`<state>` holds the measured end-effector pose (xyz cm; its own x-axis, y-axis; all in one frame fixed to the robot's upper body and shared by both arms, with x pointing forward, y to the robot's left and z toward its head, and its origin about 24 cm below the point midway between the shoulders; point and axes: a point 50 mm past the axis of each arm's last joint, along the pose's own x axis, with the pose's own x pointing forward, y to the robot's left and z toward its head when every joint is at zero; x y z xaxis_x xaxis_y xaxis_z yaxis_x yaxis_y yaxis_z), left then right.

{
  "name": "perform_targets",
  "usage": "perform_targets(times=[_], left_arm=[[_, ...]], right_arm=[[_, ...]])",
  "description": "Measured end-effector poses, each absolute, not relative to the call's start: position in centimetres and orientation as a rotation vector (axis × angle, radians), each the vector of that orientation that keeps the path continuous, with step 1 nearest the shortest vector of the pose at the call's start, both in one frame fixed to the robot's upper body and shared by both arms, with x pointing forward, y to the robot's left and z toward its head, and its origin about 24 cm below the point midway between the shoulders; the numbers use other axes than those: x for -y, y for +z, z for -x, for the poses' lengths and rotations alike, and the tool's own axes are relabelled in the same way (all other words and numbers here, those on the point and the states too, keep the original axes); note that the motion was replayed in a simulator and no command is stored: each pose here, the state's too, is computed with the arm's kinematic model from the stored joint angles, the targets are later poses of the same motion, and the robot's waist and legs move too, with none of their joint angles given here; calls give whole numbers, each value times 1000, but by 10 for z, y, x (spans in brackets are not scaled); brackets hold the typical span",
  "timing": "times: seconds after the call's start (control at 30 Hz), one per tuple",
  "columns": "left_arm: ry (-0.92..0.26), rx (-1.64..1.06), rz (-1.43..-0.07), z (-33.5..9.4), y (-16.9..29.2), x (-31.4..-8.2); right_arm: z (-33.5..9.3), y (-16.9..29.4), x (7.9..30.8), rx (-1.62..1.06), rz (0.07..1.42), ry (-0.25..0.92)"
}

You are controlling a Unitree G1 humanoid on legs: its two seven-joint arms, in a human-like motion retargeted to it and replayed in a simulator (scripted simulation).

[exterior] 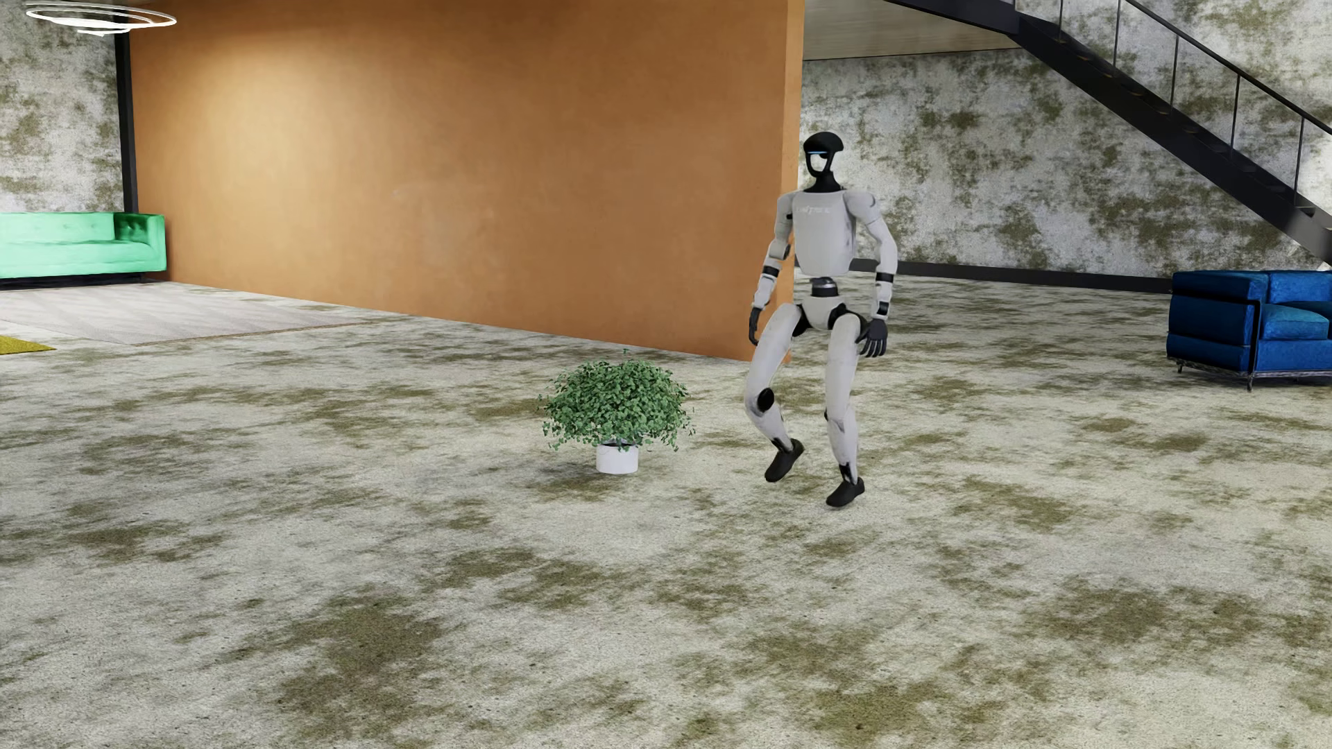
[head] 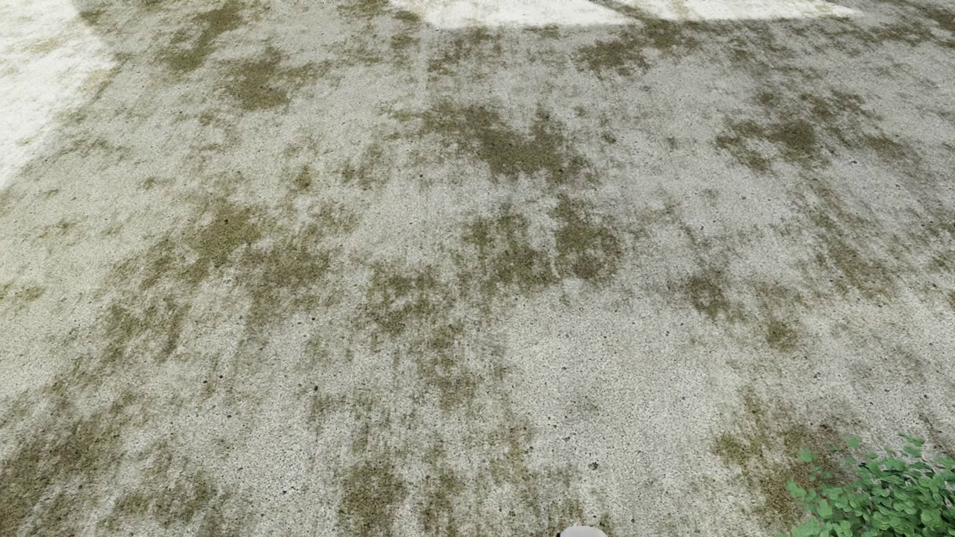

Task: Go around plant

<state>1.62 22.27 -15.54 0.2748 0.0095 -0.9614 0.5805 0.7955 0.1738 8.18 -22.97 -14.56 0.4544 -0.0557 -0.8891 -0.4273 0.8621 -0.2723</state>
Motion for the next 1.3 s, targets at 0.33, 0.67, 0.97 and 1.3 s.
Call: perform_targets(times=[0.33,0.67,0.97,1.3], left_arm=[[-410,-1174,-592,-45,-153,-224],[-415,-1189,-430,-23,-159,-182],[-227,-1118,-545,-64,-141,-250],[-316,-1241,-494,-19,-155,-223]], right_arm=[[-26,-159,230,-1270,531,310],[-19,-158,247,-1317,532,240],[-158,-96,208,-706,455,232],[-24,-156,249,-1294,521,215]])
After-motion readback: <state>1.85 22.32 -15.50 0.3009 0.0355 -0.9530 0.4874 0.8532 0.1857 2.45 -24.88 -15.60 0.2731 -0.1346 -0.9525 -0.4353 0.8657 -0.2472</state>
